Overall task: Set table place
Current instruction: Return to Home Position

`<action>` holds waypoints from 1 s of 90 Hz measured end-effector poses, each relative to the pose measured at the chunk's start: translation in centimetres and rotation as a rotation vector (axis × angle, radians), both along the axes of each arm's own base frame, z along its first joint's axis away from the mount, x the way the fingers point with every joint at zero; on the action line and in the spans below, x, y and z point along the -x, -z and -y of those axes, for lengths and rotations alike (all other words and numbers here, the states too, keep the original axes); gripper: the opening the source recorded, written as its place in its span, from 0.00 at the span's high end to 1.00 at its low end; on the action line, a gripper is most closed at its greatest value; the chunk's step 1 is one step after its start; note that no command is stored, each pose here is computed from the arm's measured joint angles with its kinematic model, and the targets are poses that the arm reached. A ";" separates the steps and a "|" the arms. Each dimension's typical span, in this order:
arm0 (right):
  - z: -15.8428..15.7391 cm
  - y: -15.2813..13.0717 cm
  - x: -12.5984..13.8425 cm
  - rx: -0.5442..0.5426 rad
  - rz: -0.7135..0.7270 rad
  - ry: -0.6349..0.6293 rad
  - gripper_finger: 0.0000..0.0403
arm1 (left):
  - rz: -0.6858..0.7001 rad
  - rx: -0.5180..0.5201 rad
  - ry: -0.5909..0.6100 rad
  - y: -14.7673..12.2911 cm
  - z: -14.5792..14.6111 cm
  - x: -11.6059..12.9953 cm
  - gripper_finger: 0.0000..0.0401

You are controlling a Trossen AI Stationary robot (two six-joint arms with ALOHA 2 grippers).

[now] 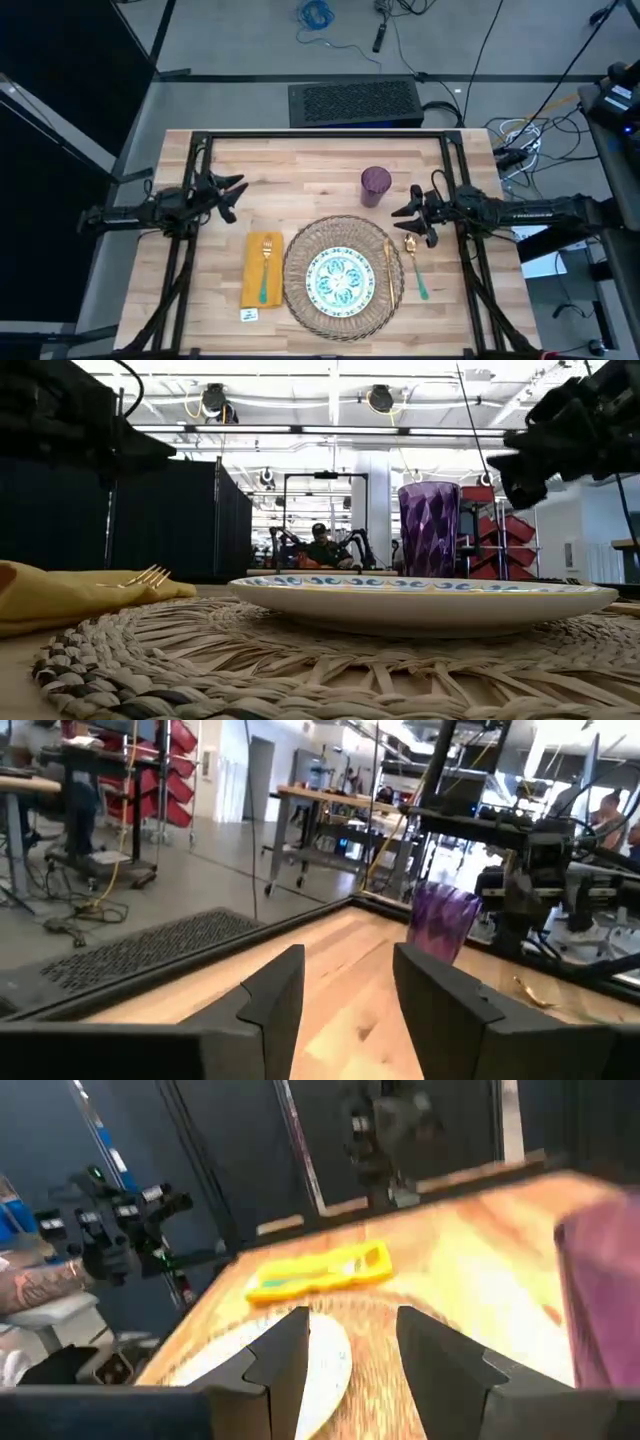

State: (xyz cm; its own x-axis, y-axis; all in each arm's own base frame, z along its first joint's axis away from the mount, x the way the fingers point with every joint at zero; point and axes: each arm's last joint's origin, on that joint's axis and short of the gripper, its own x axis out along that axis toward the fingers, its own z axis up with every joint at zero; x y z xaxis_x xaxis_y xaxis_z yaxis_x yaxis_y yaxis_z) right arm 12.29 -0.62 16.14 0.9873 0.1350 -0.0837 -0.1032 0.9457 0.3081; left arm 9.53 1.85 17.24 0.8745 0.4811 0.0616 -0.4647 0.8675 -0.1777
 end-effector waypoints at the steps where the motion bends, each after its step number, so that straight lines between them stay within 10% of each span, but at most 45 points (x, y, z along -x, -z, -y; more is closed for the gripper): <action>1: 0.0 0.1 0.0 -0.002 -0.006 0.000 0.65 | 0.000 0.000 -0.002 0.0 0.0 0.0 0.65; 90: -0.7 2.6 0.5 -0.079 -0.283 -0.038 0.65 | -0.082 0.018 -0.084 0.7 -0.2 -0.3 0.65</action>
